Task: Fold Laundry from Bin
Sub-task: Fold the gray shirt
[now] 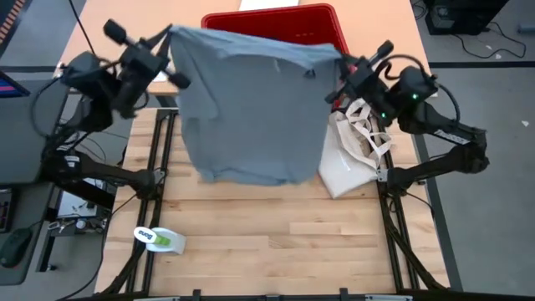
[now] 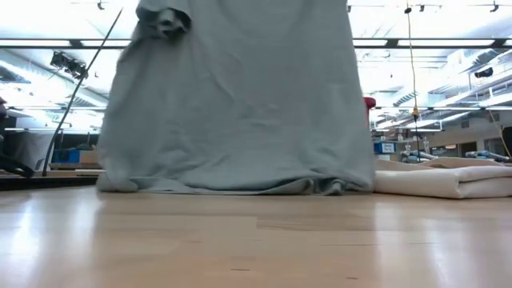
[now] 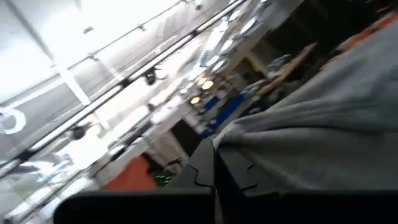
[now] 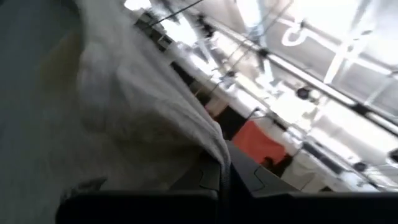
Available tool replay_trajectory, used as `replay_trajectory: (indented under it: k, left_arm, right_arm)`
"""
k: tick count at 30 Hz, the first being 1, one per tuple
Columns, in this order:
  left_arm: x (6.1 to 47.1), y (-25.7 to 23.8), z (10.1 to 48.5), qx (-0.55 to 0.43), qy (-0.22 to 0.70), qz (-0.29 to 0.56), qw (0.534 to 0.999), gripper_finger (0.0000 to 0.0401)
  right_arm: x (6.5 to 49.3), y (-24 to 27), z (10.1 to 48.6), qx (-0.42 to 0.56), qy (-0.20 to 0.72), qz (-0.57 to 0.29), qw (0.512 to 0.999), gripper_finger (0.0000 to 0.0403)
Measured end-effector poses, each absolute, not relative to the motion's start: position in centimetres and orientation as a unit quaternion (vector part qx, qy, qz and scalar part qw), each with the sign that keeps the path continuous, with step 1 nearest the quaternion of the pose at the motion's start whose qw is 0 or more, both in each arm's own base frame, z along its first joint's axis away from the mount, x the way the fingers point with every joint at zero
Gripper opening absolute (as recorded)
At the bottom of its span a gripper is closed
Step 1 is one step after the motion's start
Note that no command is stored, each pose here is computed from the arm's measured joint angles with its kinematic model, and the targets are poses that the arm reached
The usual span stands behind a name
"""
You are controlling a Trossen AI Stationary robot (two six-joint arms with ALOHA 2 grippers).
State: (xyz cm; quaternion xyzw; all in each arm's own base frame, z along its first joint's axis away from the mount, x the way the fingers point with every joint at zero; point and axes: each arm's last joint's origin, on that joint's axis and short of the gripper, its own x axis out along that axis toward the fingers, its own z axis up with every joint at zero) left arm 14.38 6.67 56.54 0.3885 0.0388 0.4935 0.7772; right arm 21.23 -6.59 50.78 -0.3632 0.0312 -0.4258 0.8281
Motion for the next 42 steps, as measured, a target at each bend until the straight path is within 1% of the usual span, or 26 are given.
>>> replay_trajectory:
  k: [2, 5, 7, 10, 13, 16, 18, 21, 24, 28, 31, 34, 37, 40, 42]
  left_arm:
    - [14.8, 8.4, 56.8, 0.395, 0.032, 0.525, 0.753, 0.0004]
    - [15.0, 10.4, 57.4, 0.404, -0.014, 0.559, 0.725, 0.0005]
    - [14.7, 11.2, 58.0, 0.412, -0.062, 0.563, 0.714, 0.0005]
    - [14.1, 11.4, 58.8, 0.430, -0.138, 0.542, 0.709, 0.0005]
    - [13.7, 11.2, 59.4, 0.429, -0.211, 0.503, 0.720, 0.0006]
    - [13.1, 10.3, 59.7, 0.401, -0.266, 0.443, 0.757, 0.0006]
    - [12.4, 9.3, 59.7, 0.374, -0.274, 0.396, 0.792, 0.0006]
    - [11.3, 7.5, 59.2, 0.341, -0.246, 0.315, 0.851, 0.0006]
    - [10.1, 5.9, 58.0, 0.306, -0.188, 0.252, 0.899, 0.0006]
    - [8.4, 4.1, 56.1, 0.240, -0.107, 0.189, 0.946, 0.0006]
    - [7.3, 2.9, 54.2, 0.170, -0.037, 0.117, 0.978, 0.0007]
    - [6.7, 2.0, 52.5, 0.100, 0.028, 0.018, 0.994, 0.0007]
    - [6.9, 1.3, 51.0, 0.030, 0.090, -0.086, 0.992, 0.0007]
    - [7.5, 0.9, 49.8, -0.010, 0.152, -0.136, 0.979, 0.0007]
    - [8.4, 0.9, 48.6, -0.030, 0.185, -0.157, 0.970, 0.0007]
  right_arm:
    - [21.3, -7.6, 51.0, -0.365, 0.016, -0.440, 0.820, 0.0013]
    - [21.7, -9.0, 51.2, -0.381, 0.005, -0.472, 0.795, 0.0013]
    - [22.0, -9.8, 51.5, -0.399, -0.005, -0.494, 0.773, 0.0013]
    - [22.1, -10.4, 52.1, -0.411, -0.041, -0.526, 0.743, 0.0013]
    - [22.2, -10.4, 52.6, -0.410, -0.092, -0.539, 0.729, 0.0013]
    - [22.3, -9.8, 52.8, -0.417, -0.113, -0.518, 0.738, 0.0013]
    - [22.4, -9.0, 52.7, -0.413, -0.110, -0.497, 0.755, 0.0013]
    - [22.5, -7.0, 52.2, -0.406, -0.064, -0.453, 0.791, 0.0013]
    - [22.4, -4.8, 51.2, -0.403, -0.017, -0.374, 0.835, 0.0013]
    - [21.7, -1.6, 49.8, -0.356, 0.021, -0.265, 0.896, 0.0013]
    - [20.9, 0.7, 48.4, -0.317, 0.060, -0.172, 0.931, 0.0013]
    - [20.5, 2.7, 47.0, -0.269, 0.100, -0.077, 0.955, 0.0013]
    - [20.2, 4.4, 45.6, -0.226, 0.143, 0.018, 0.963, 0.0013]
    - [20.2, 5.8, 44.5, -0.182, 0.185, 0.106, 0.960, 0.0013]
    - [20.3, 6.6, 43.7, -0.151, 0.219, 0.148, 0.952, 0.0013]
